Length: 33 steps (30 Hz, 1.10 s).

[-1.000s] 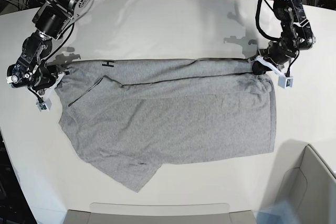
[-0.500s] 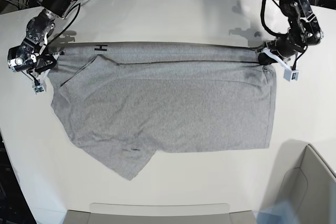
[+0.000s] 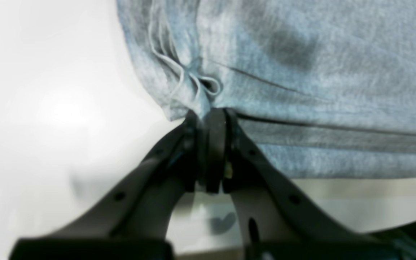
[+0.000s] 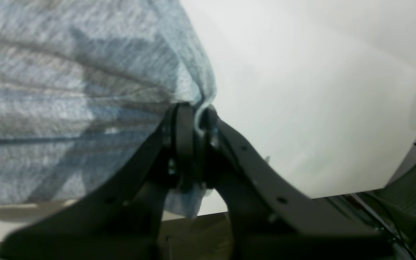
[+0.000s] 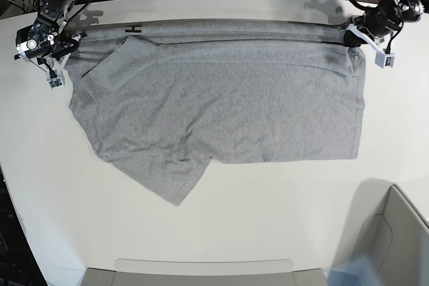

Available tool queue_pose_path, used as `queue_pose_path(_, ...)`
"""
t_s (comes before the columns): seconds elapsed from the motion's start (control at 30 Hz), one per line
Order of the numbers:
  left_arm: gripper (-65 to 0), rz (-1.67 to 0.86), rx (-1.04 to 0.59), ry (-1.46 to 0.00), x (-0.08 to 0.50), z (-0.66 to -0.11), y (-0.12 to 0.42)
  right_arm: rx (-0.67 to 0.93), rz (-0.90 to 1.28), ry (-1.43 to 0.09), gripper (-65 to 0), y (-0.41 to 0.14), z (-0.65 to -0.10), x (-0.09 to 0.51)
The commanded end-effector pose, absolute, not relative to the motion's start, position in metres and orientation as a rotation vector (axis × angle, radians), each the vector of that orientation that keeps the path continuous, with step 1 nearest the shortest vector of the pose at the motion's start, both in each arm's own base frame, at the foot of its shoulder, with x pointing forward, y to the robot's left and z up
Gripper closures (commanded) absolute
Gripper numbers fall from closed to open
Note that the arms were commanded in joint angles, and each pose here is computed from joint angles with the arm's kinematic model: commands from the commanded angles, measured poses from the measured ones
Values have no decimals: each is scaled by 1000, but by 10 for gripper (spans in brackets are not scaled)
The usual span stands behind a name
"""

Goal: Fold the T-shirt properly
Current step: 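Drag the collar edge with both grippers toward the robot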

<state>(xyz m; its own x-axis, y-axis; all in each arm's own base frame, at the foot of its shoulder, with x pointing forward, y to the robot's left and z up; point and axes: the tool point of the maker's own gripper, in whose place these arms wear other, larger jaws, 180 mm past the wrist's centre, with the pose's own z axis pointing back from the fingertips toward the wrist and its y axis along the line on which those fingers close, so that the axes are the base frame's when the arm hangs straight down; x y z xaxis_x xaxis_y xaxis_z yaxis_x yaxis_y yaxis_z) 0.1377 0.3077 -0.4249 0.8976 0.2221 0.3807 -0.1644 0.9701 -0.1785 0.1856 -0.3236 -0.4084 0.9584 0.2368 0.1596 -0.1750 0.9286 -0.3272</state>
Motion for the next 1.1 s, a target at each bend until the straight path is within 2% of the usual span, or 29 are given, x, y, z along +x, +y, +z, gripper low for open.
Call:
queue_pose_path(0.0, 0, 205, -21, -347, 121, -423, 337, -390, 222, -110, 0, -344, -403, 167)
queue_pose_path(0.37, 0, 187, 5, -285, 98, -425, 345, -424, 211, -128, 0, -339, -391, 152)
queue_pose_path(0.4, -16, 186, 6, -285, 98, -424, 346, -426, 211, -128, 0, -339, -390, 152)
queue_pose_path(0.43, -62, 186, 6, -285, 98, -424, 346, -432, 211, -123, -19, -340, -390, 151)
queue_pose_path(0.5, -166, 186, 11, -296, 100, -422, 347, -458, 207, -108, -111, -344, -387, 150)
queue_pose_path(0.57, -225, 168, 20, -319, 106, -416, 346, -475, 207, -94, -189, -347, -386, 149)
queue_pose_path(0.63, -229, 138, 36, -332, 106, -407, 343, -468, 202, -96, -237, -344, -387, 149)
queue_pose_path(0.7, -229, 109, 50, -355, 112, -397, 341, -472, 199, -108, -252, -344, -385, 154)
queue_pose_path(1.07, -229, 70, 86, -391, 124, -380, 345, -572, 147, -232, -254, -354, -340, 169)
